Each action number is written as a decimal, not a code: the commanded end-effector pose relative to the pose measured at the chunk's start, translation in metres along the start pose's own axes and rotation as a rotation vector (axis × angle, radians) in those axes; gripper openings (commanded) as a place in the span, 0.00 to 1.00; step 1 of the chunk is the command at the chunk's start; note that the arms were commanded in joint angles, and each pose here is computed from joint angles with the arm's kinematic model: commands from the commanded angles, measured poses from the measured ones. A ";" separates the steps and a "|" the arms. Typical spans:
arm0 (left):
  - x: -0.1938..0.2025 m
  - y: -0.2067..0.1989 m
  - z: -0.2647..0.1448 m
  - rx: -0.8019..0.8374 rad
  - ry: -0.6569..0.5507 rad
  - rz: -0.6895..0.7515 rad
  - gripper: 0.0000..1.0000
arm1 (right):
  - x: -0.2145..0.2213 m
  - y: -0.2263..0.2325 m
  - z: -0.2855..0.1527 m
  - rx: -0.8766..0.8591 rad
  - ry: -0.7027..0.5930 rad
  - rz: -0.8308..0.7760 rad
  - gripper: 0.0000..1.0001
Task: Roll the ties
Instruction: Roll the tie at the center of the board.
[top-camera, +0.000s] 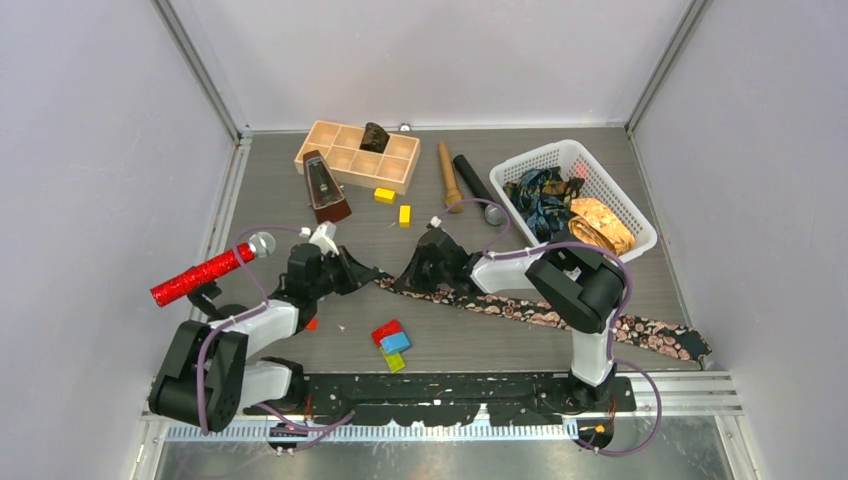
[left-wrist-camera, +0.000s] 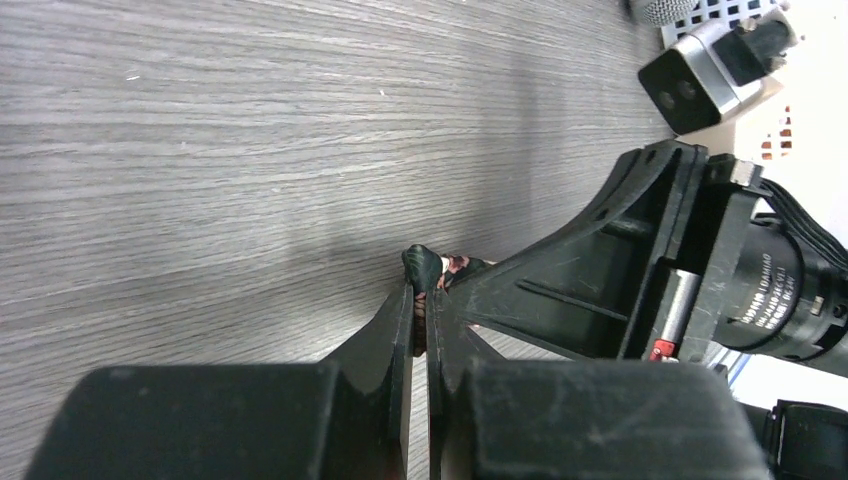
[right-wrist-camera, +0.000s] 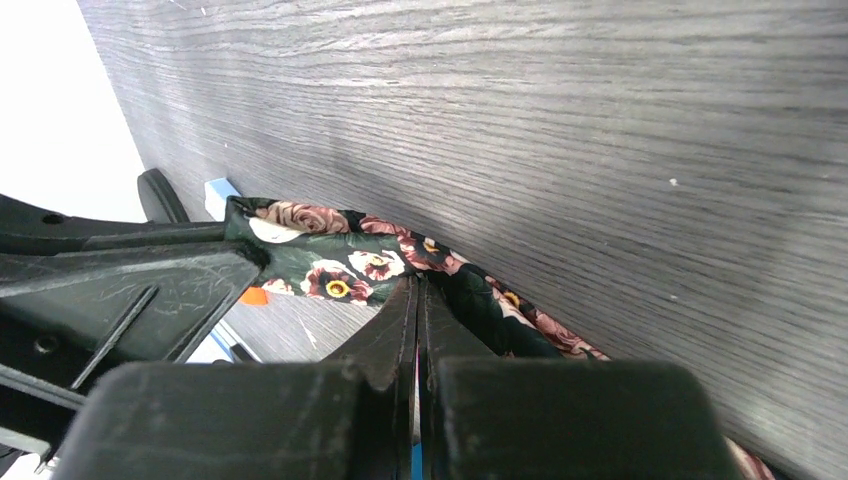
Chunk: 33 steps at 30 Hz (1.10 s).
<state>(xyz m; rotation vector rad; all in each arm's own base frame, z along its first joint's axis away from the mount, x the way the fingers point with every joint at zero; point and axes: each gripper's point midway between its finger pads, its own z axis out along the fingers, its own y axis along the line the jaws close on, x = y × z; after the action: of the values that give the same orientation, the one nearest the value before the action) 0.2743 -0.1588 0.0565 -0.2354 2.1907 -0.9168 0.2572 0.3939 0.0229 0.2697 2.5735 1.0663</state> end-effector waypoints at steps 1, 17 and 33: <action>-0.023 -0.025 -0.004 0.083 -0.058 0.088 0.00 | 0.008 -0.035 0.007 0.107 0.014 0.012 0.00; -0.001 -0.070 0.006 0.246 0.034 0.189 0.00 | 0.011 -0.037 0.011 0.105 0.027 0.016 0.00; 0.013 -0.065 0.017 0.227 0.076 0.173 0.00 | -0.004 0.013 -0.013 -0.080 -0.022 -0.075 0.06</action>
<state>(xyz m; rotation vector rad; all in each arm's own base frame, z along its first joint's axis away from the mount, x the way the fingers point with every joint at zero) 0.2580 -0.2125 0.0667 0.0643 2.1878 -1.0553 0.2563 0.3990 0.0244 0.2324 2.5451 1.1289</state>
